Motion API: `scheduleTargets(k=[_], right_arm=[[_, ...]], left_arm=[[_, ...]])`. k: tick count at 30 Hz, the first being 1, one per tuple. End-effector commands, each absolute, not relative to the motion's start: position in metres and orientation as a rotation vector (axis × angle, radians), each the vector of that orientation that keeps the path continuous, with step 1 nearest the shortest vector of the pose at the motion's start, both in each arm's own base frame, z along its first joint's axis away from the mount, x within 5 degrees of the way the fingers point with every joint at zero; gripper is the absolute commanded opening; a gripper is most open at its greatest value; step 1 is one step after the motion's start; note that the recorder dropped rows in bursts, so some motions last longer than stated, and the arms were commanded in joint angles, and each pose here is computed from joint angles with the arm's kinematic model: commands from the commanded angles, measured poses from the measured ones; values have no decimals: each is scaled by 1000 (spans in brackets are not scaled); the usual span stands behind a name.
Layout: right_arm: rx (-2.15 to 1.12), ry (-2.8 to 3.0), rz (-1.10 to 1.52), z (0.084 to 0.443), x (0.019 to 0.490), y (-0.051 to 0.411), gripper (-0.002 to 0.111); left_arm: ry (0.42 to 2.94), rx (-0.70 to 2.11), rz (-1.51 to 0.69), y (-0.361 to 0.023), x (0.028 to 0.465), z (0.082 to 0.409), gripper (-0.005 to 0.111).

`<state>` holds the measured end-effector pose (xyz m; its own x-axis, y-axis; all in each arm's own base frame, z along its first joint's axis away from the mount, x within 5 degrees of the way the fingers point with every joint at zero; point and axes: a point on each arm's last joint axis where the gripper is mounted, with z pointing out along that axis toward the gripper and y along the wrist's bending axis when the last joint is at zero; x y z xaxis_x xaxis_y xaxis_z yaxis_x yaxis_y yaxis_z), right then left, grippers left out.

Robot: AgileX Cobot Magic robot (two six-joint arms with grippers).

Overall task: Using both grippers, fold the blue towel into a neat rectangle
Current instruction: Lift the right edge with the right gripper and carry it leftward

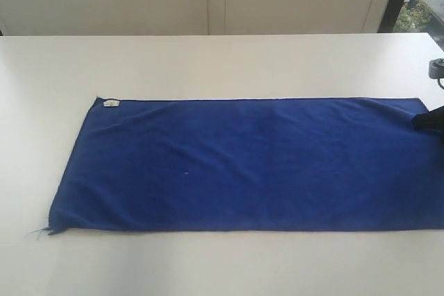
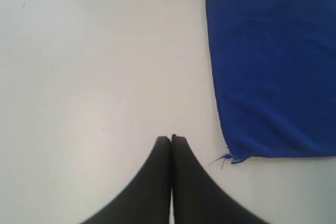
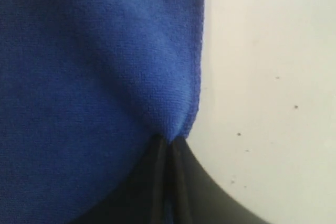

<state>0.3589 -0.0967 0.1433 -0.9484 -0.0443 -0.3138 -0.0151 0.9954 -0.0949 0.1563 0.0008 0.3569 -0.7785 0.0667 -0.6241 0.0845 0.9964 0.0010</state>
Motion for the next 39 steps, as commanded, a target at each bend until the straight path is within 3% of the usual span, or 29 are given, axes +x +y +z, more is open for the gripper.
scheduleTargets(k=[1,8,18,39], right_arm=[[25,2775,-177,150,359,-112,0],[27,2740,-187,156,360,-113,0],[61,2595,-161,213,353,-98,0],[-324,2523,-48,269,346,12,0]], left_arm=[[2467,91,-38,1,154,358,0],[2467,91,-38,1,154,358,0],[2467,91,-38,1,154,358,0],[2467,91,-38,1,154,358,0]])
